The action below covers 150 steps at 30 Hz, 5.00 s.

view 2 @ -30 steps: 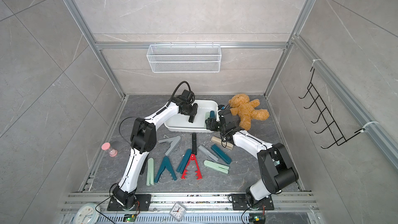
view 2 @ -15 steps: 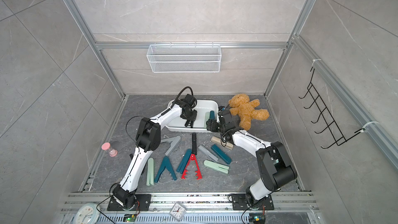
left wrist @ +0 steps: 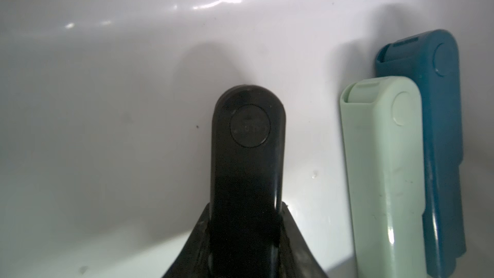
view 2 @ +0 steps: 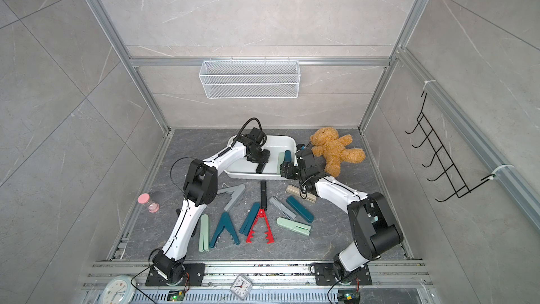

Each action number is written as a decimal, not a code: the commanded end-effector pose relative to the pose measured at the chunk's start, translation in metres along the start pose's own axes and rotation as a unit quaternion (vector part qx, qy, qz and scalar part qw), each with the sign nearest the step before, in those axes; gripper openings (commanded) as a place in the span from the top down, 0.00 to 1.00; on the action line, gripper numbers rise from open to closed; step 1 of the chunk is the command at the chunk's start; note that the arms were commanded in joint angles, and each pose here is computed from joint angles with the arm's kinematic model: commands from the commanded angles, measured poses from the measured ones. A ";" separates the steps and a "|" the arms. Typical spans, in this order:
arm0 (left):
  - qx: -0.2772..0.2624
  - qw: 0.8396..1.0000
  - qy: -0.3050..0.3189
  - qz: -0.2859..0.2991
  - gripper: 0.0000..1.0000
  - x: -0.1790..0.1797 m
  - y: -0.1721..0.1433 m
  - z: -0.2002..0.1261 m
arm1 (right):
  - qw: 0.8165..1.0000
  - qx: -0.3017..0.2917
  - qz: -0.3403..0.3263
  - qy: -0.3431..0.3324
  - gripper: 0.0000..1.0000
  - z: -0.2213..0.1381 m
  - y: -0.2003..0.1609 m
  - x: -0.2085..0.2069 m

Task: Put the pruning pliers into the storage box
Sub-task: Place the pruning pliers in the storage box.

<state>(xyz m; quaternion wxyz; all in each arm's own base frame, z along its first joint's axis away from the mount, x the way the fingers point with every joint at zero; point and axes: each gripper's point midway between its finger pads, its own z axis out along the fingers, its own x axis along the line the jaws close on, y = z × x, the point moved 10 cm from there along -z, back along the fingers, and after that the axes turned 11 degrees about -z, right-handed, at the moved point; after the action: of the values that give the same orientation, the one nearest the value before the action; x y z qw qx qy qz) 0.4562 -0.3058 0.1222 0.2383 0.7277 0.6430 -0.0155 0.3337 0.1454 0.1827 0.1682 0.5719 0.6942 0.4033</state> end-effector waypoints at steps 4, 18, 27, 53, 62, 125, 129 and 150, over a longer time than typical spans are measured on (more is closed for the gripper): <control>0.030 0.998 -0.048 -0.024 0.56 -0.015 -0.010 -0.019 | 1.000 0.003 0.009 -0.011 0.19 -0.001 0.001 -0.002; 0.001 0.992 -0.109 -0.058 0.44 -0.012 0.000 -0.039 | 1.000 0.002 0.014 -0.021 0.19 -0.006 0.000 -0.005; 0.014 0.989 -0.136 -0.057 0.47 -0.014 0.000 -0.028 | 1.000 -0.002 0.018 -0.023 0.18 -0.009 0.001 -0.006; 0.037 0.978 -0.192 -0.066 0.48 -0.028 -0.002 -0.019 | 0.999 -0.001 0.022 -0.026 0.18 -0.013 -0.002 -0.007; 0.041 0.975 -0.207 -0.069 0.48 -0.035 -0.004 -0.017 | 0.999 -0.004 0.023 -0.026 0.18 -0.016 -0.001 -0.008; -0.215 0.975 -0.018 -0.051 0.00 0.000 -0.071 -0.172 | 0.999 -0.008 0.012 -0.040 0.17 -0.028 -0.012 -0.016; -0.216 0.974 -0.007 -0.064 0.00 0.007 -0.081 -0.176 | 0.999 -0.005 0.013 -0.042 0.17 -0.028 -0.015 -0.017; -0.201 0.967 0.060 -0.141 0.00 0.046 -0.147 -0.183 | 0.999 0.005 0.019 -0.048 0.17 -0.029 -0.024 -0.020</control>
<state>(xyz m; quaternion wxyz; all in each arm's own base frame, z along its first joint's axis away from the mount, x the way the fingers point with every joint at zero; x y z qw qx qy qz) 0.2821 -0.1925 0.2117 0.3286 0.5912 0.7280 0.1114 0.3075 0.1195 0.1791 0.1848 0.6020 0.6758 0.3831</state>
